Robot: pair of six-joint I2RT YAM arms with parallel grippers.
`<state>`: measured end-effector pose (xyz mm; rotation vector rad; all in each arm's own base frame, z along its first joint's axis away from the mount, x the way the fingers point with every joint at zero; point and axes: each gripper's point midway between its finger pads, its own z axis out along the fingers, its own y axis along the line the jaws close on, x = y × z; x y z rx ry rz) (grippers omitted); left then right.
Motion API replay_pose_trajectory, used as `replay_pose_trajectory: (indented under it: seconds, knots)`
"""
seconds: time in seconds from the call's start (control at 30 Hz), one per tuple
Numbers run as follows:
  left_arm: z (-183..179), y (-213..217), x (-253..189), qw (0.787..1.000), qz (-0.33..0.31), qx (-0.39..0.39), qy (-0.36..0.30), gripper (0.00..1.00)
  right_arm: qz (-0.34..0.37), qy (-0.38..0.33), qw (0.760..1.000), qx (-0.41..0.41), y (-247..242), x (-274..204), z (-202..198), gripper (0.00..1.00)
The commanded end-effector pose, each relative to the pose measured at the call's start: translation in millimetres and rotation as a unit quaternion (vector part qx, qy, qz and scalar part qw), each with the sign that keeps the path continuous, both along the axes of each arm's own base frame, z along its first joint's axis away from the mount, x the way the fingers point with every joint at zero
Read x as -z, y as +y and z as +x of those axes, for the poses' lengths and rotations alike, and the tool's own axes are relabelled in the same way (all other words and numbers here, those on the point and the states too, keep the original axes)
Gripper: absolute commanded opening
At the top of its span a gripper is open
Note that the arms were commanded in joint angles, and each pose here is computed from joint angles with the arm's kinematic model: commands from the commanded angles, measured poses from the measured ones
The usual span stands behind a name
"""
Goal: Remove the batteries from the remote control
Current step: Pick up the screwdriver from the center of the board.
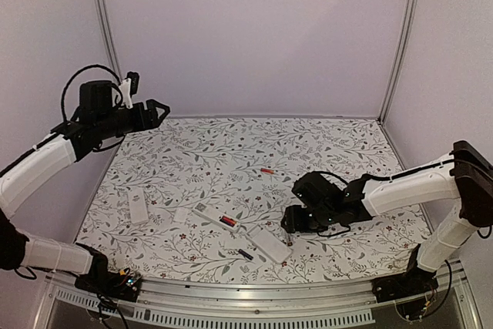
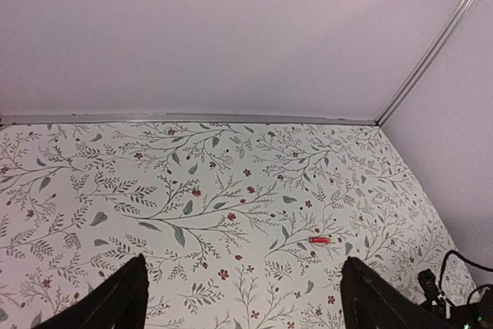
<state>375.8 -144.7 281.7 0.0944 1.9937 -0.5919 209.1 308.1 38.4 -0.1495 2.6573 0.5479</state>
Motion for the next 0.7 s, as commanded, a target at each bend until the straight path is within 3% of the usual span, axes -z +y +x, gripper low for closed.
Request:
replay_pose_trajectory:
  seconds: [0.0, 0.67]
  knots:
    - [-11, 18, -11, 0.998, 0.02, -0.019, -0.054, 0.87, -0.051, 0.025, 0.998, 0.011, -1, 6, -6, 0.56]
    - [-20, 20, -11, 0.999, 0.024, -0.01, -0.047, 0.87, -0.144, 0.047, 0.988, 0.009, 6, 21, -14, 0.34]
